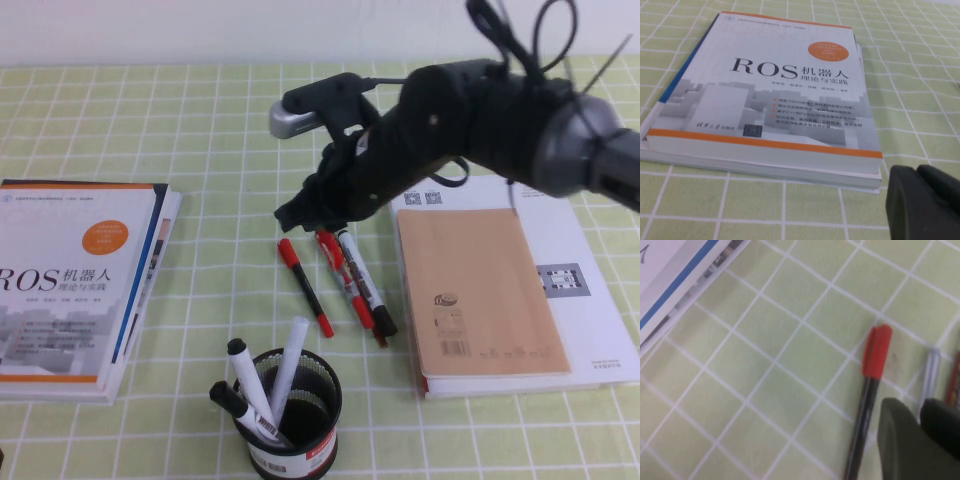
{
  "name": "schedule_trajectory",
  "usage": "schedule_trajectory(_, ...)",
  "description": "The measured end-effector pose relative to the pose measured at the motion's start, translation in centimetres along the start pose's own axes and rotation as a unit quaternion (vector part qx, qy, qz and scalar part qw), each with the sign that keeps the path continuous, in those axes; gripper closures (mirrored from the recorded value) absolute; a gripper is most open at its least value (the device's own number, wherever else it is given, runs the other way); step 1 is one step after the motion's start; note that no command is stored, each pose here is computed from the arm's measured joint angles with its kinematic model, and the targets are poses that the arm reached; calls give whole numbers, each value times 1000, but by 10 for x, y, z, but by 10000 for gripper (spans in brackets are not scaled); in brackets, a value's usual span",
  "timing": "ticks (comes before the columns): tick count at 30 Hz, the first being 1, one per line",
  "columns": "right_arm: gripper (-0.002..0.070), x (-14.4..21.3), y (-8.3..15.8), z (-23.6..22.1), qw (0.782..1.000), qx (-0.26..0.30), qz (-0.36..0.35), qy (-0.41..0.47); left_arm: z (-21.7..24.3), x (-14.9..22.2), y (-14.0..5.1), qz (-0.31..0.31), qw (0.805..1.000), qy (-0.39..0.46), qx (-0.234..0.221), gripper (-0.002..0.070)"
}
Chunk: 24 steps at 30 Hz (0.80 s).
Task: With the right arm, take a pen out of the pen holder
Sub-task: 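Take a marker out of the pen holder and lay it on the table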
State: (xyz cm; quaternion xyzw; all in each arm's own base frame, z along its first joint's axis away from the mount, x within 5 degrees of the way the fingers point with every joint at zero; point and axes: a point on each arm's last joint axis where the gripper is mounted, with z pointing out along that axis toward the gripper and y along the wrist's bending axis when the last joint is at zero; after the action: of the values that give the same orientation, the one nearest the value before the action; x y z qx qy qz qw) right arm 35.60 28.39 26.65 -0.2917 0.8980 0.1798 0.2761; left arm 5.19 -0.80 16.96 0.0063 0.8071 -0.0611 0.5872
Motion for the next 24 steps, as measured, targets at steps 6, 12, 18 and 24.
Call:
schedule_trajectory(6, 648, -11, -5, 35, 1000, -23, 6, 10, 0, 0, 0, 0, 1000, 0, 0, 683)
schedule_trajectory(12, 650, -15, -18, 61, 999, -33, 26, 12, 0, 0, 0, 0, 1000, 0, 0, 683)
schedule_trajectory(18, 650, -15, -27, 77, 999, -28, 34, 5, 0, 0, 0, 0, 1000, 0, 0, 683)
schedule_trajectory(24, 637, -13, -32, 88, 999, -23, 39, -3, 0, 0, 0, 0, 1000, 0, 0, 683)
